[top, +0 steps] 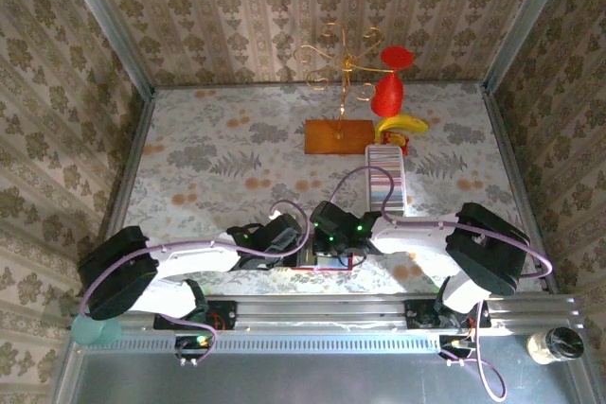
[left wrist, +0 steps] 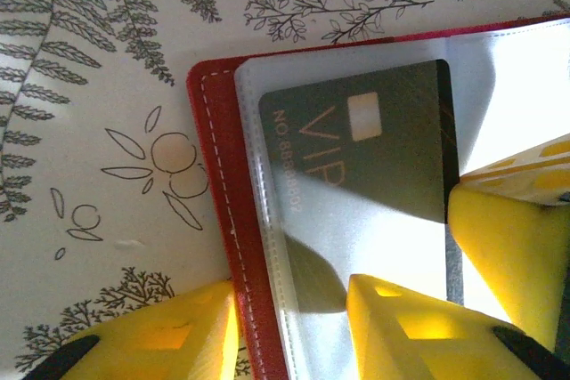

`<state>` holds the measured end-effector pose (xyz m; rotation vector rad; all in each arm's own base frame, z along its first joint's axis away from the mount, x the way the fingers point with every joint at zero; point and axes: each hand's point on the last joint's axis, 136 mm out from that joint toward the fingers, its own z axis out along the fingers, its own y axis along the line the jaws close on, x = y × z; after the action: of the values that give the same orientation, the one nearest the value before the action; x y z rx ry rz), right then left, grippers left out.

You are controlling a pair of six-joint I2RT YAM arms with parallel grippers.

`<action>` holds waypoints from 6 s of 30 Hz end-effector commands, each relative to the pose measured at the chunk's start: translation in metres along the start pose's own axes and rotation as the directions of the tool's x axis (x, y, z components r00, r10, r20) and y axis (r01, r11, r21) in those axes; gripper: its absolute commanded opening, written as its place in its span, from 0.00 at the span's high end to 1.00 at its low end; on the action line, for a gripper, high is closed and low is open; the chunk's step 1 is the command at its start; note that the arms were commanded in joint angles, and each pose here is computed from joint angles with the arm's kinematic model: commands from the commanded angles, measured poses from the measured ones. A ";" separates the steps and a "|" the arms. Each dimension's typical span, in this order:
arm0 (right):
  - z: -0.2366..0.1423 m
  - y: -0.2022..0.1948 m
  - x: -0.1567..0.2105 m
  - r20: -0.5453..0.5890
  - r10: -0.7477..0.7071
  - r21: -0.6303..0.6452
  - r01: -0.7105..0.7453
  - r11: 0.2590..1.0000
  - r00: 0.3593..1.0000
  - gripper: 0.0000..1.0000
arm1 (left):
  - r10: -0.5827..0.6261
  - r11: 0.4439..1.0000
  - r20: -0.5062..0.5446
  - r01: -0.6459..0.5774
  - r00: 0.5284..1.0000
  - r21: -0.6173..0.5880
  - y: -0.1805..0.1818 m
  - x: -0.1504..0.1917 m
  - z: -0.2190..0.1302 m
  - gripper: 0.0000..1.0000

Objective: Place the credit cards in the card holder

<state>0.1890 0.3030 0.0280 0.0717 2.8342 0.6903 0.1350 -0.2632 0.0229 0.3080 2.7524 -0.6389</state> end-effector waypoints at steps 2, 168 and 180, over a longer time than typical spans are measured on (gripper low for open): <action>0.001 0.026 0.001 0.001 0.007 -0.114 -0.007 0.993 1.000 0.91 | -0.018 0.999 -0.014 0.018 1.000 0.049 -0.006 0.008 0.001 0.61; -0.174 -0.047 -0.056 -0.043 -0.991 0.157 0.979 -0.133 -0.128 0.42 | -0.022 0.994 0.175 0.003 0.984 0.105 0.007 -0.028 -0.047 0.48; -0.147 -0.126 -0.085 -0.255 -0.940 0.210 0.936 -0.281 -0.225 0.25 | 0.003 0.992 0.164 -0.023 0.986 0.122 0.007 -0.030 -0.046 0.46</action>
<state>0.2269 0.1221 0.1151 -1.8866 1.8317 -0.1915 0.1504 -0.2324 0.0577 0.2374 2.5946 -0.7587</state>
